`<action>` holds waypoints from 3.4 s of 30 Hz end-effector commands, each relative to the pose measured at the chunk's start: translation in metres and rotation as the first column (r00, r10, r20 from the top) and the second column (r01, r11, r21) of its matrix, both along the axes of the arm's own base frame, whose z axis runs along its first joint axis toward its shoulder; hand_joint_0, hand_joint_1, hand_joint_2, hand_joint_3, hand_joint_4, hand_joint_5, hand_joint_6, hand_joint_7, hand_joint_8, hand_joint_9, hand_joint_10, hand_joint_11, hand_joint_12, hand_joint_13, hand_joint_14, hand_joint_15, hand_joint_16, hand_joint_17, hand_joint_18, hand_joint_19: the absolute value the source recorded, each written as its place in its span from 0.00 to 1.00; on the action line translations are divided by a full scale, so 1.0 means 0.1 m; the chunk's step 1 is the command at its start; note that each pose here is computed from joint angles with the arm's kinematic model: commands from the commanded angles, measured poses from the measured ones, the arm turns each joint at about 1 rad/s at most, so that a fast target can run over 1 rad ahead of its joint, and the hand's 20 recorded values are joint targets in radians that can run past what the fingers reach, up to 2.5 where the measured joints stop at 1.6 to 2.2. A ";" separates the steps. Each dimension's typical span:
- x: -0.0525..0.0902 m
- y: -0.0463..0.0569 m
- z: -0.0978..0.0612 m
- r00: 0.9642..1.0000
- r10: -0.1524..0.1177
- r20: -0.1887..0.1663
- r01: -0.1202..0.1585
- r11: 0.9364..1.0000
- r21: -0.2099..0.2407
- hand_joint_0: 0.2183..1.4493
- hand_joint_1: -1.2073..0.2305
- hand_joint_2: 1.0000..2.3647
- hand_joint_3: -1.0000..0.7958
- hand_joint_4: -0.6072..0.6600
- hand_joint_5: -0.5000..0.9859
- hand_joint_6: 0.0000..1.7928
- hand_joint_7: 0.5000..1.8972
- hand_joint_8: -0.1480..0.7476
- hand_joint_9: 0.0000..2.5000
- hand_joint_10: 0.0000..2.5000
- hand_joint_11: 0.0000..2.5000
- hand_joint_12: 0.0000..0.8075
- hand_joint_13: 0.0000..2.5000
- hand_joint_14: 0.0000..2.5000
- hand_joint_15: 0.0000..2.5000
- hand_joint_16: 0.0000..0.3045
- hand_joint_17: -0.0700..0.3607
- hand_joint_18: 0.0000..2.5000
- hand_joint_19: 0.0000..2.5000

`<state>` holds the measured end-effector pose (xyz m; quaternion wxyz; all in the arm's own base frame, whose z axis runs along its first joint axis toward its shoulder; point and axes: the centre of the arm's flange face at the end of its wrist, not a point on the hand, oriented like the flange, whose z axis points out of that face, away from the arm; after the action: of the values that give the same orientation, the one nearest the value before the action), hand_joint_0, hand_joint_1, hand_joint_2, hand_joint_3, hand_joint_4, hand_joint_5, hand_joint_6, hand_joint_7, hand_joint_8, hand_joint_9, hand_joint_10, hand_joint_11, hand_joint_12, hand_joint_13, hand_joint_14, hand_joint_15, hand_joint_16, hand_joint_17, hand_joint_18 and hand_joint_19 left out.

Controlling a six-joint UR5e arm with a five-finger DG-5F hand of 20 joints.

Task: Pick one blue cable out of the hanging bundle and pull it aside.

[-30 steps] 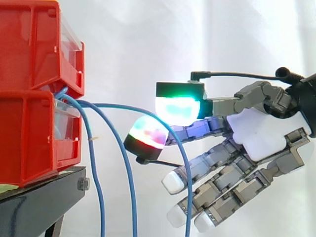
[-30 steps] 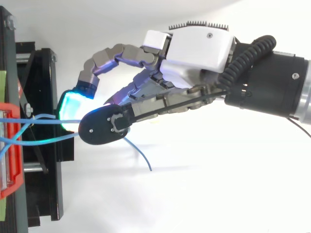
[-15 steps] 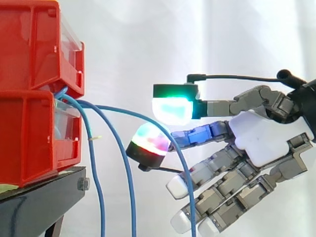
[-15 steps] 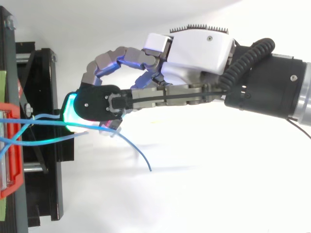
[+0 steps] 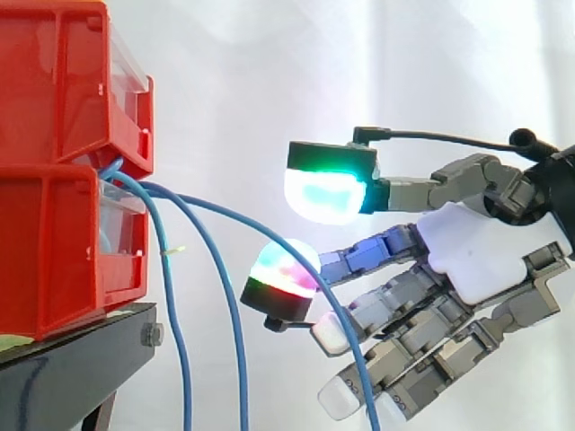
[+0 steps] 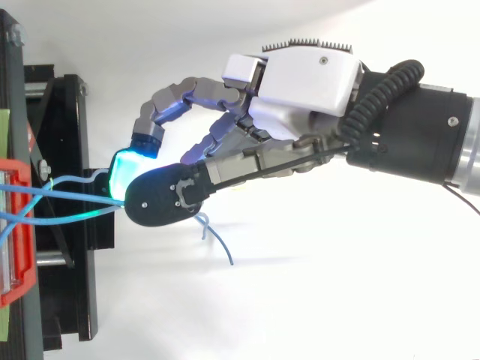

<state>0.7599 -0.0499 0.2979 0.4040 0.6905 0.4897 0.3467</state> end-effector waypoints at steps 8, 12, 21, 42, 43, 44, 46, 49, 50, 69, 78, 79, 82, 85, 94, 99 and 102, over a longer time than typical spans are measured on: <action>-0.01 -0.01 -0.05 1.000 -0.005 0.000 0.005 1.000 0.008 0.19 0.36 0.00 0.28 0.43 0.28 0.48 0.27 0.44 0.43 0.01 0.24 0.41 0.38 0.01 0.22 0.18 0.44 0.28 0.16; 0.05 0.01 -0.13 0.999 -0.004 0.050 0.003 1.000 0.017 0.19 0.37 0.00 0.28 0.44 0.28 0.49 0.25 0.45 0.43 0.01 0.25 0.40 0.46 0.01 0.29 0.18 0.45 0.31 0.17; 0.09 0.05 -0.23 0.996 -0.004 0.085 0.002 1.000 0.028 0.19 0.40 0.00 0.28 0.46 0.26 0.49 0.21 0.47 0.40 0.01 0.27 0.41 0.58 0.01 0.40 0.19 0.46 0.34 0.20; 0.06 0.08 -0.15 0.998 -0.013 0.063 0.010 0.999 0.052 0.18 0.42 0.00 0.28 0.53 0.23 0.49 0.12 0.49 0.33 0.01 0.27 0.44 0.60 0.01 0.44 0.20 0.49 0.35 0.21; 0.06 0.08 -0.13 0.998 -0.014 0.059 0.011 0.999 0.052 0.17 0.42 0.00 0.28 0.53 0.23 0.49 0.11 0.49 0.33 0.01 0.27 0.43 0.60 0.01 0.44 0.21 0.49 0.35 0.21; 0.06 0.08 -0.13 0.998 -0.014 0.057 0.011 0.999 0.052 0.18 0.42 0.00 0.28 0.53 0.23 0.49 0.12 0.49 0.32 0.01 0.27 0.43 0.59 0.01 0.44 0.21 0.49 0.35 0.21; 0.05 0.08 -0.13 0.999 -0.014 0.051 0.011 0.999 0.051 0.18 0.42 0.00 0.28 0.53 0.23 0.49 0.11 0.49 0.31 0.01 0.27 0.44 0.57 0.01 0.44 0.21 0.49 0.34 0.21; 0.03 0.08 -0.11 0.999 -0.015 0.039 0.013 0.999 0.050 0.18 0.41 0.00 0.28 0.54 0.22 0.49 0.11 0.49 0.29 0.01 0.27 0.45 0.55 0.01 0.46 0.21 0.49 0.33 0.21; 0.03 0.08 -0.11 0.999 -0.015 0.038 0.013 0.999 0.050 0.18 0.41 0.00 0.28 0.54 0.22 0.49 0.10 0.49 0.29 0.01 0.27 0.45 0.55 0.01 0.46 0.20 0.49 0.33 0.21; -0.03 0.07 0.17 1.000 -0.013 0.009 0.013 0.999 0.042 0.22 0.36 0.00 0.28 0.54 0.20 0.49 0.10 0.46 0.24 0.01 0.27 0.42 0.49 0.00 0.52 0.19 0.46 0.29 0.24; -0.07 0.06 0.20 1.000 -0.014 0.004 0.014 0.999 0.040 0.22 0.37 0.00 0.28 0.56 0.20 0.50 0.08 0.47 0.26 0.01 0.27 0.40 0.52 0.00 0.52 0.19 0.46 0.30 0.24; -0.07 0.06 0.21 1.000 -0.015 0.006 0.015 0.999 0.042 0.23 0.36 0.00 0.28 0.55 0.20 0.49 0.08 0.47 0.26 0.01 0.27 0.40 0.53 0.00 0.52 0.19 0.46 0.31 0.24; -0.07 0.06 0.20 1.000 -0.016 0.005 0.016 0.999 0.041 0.26 0.35 0.00 0.28 0.53 0.20 0.50 0.10 0.45 0.27 0.01 0.28 0.37 0.53 0.01 0.53 0.18 0.45 0.31 0.25; -0.07 0.06 0.19 1.000 -0.018 0.002 0.018 0.999 0.040 0.28 0.33 0.00 0.29 0.52 0.21 0.51 0.11 0.44 0.28 0.01 0.28 0.36 0.55 0.01 0.53 0.17 0.44 0.31 0.25; -0.10 0.09 0.11 1.000 -0.013 -0.015 0.014 0.999 0.037 0.33 0.31 0.01 0.34 0.49 0.21 0.51 0.11 0.43 0.31 0.01 0.29 0.33 0.59 0.00 0.56 0.17 0.43 0.33 0.25; -0.10 0.11 0.08 1.000 -0.009 -0.020 0.009 0.999 0.037 0.33 0.34 0.01 0.35 0.49 0.21 0.52 0.12 0.44 0.34 0.01 0.29 0.33 0.60 0.00 0.56 0.17 0.43 0.34 0.26; -0.10 0.12 0.11 1.000 -0.010 -0.015 0.010 0.999 0.036 0.32 0.35 0.01 0.38 0.49 0.22 0.52 0.13 0.44 0.35 0.01 0.30 0.34 0.60 0.00 0.56 0.17 0.43 0.34 0.26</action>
<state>0.7501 -0.0390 0.3077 0.3888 0.7031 0.4832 0.3478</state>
